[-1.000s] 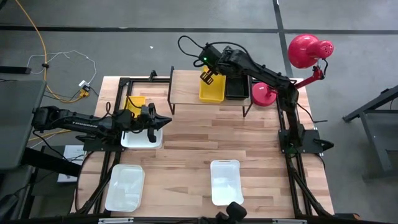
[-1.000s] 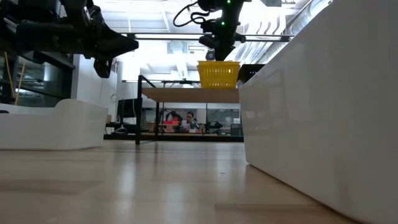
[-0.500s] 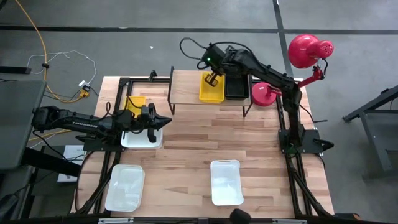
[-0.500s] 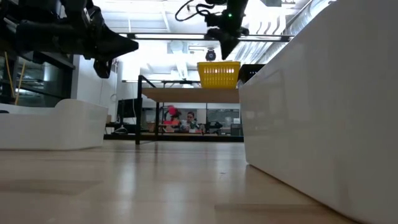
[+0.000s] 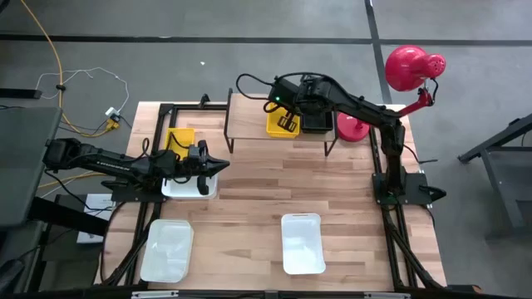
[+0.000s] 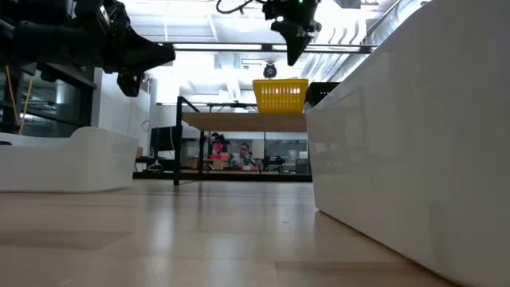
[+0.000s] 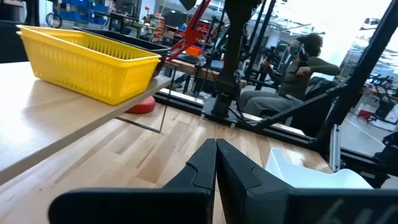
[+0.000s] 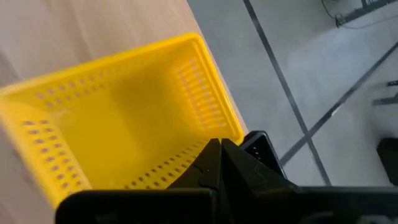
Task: Stack baskets on shelf by color
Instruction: Stack the yellow bin on the other yellow bin on the shelf
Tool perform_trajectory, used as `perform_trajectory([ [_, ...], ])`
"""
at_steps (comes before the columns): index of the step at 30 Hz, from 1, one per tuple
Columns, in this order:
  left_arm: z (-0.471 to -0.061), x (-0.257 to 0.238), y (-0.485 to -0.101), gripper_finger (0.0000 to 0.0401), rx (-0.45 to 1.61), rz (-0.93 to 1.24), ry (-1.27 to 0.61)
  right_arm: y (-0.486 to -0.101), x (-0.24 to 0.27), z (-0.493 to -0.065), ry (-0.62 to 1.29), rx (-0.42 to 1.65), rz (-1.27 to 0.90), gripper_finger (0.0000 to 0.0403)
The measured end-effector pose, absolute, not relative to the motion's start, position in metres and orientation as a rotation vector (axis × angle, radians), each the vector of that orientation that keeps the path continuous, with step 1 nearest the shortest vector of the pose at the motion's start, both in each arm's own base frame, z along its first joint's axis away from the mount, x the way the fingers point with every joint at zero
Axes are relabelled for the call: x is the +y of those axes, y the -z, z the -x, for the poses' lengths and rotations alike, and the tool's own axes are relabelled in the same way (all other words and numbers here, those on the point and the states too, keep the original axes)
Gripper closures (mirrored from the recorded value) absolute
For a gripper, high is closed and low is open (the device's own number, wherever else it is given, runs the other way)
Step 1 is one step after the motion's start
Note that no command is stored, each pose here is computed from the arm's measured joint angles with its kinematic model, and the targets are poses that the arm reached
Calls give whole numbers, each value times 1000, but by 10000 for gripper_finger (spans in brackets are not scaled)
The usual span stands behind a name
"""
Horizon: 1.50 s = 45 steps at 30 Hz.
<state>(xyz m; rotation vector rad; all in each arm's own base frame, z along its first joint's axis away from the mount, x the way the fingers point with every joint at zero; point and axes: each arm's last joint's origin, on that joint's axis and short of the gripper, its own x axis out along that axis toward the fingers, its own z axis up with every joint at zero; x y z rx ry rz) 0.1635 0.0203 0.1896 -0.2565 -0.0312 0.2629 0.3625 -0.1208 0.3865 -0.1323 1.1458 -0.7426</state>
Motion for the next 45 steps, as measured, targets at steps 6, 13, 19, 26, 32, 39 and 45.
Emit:
perform_trajectory([
  [6, -164, 15, -190, 401, -30, 257, -230, -390, -95, -357, 697, 1194, 151, 403],
  [13, -164, 7, -190, 401, -29, 256, -246, -364, -67, -310, 694, 1152, 143, 403],
  [19, -164, 3, -193, 401, -62, 207, -303, -308, -29, -226, 501, 690, -7, 403],
  [26, -163, 3, -194, 401, -68, 194, -311, -269, 1, -195, 219, 235, -8, 403],
  [32, -163, 3, -193, 401, -60, 192, -314, -249, 8, -189, 168, 23, 31, 403],
  [39, -163, 3, -193, 401, -59, 184, -317, -261, 8, -186, 169, -163, -4, 403],
  [45, -163, 3, -193, 401, -60, 184, -317, -252, 11, -191, 89, -88, 3, 403],
])
